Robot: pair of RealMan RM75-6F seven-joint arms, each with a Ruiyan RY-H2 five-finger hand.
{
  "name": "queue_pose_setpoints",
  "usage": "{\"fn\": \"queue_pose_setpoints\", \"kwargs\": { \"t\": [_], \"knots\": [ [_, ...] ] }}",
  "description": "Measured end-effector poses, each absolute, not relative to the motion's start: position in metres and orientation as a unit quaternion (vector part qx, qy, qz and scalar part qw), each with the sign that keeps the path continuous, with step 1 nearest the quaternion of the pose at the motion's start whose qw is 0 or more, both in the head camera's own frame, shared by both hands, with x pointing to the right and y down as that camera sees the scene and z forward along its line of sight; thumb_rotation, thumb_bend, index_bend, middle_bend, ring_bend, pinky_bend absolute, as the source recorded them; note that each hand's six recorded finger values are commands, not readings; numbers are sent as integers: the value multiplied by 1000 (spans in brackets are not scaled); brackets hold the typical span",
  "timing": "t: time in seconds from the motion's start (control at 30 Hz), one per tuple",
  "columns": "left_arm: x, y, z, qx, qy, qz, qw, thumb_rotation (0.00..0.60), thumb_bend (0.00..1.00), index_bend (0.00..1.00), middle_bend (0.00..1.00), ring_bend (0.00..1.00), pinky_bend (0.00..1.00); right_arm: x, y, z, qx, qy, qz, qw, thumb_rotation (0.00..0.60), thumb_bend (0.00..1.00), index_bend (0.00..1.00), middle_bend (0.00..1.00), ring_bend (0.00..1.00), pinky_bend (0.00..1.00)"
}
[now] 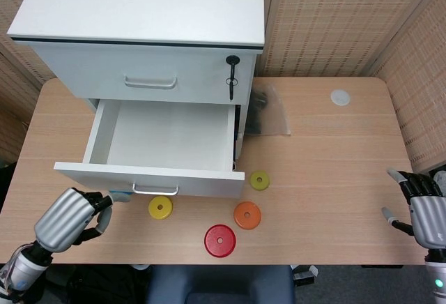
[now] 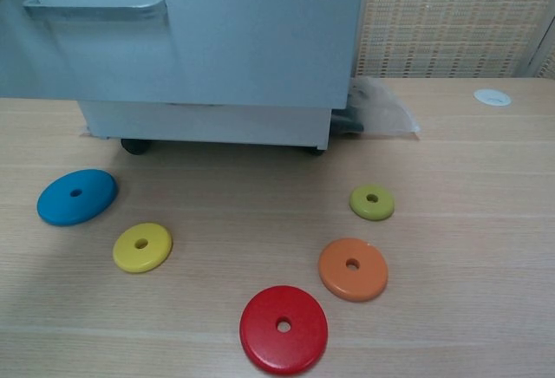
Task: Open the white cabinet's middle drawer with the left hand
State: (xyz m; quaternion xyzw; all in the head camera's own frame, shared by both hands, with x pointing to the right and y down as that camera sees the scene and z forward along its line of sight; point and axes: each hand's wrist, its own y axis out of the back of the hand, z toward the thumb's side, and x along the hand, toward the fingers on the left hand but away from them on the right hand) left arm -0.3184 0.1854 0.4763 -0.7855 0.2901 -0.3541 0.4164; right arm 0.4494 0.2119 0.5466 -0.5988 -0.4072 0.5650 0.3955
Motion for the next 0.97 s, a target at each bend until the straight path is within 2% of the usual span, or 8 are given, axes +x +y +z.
{"fn": "queue_pose_setpoints", "kwargs": {
  "t": [0.2,0.3,0.37,0.6,0.7,0.83,0.97],
  "knots": [
    [-350,190,482,-755,316,-407,406,600,671,513,724,673,921,448,214,548,-601,-405,566,393,600,205,160,210,173,145],
    [-372,193,488,-728,332,-447,400,600,645,520,716,647,777,449,215,548,-602,-403,569,390,600,205,160,210,173,145],
    [-387,195,493,-708,340,-474,399,600,614,516,703,622,642,450,215,549,-602,-401,572,386,600,205,160,210,173,145],
    [-445,213,521,-623,370,-575,380,600,566,464,640,538,539,448,215,553,-610,-395,571,382,600,205,160,210,173,145],
    [-461,223,534,-598,372,-604,373,600,499,415,584,475,436,445,215,554,-616,-391,567,383,600,205,160,210,173,145],
    [-468,232,545,-577,370,-624,376,600,438,390,551,443,400,442,216,557,-622,-391,562,380,600,205,160,210,173,145],
    [-462,239,553,-577,379,-620,374,600,434,392,550,443,397,443,218,561,-624,-390,564,375,600,205,160,210,173,145]
  ]
}}
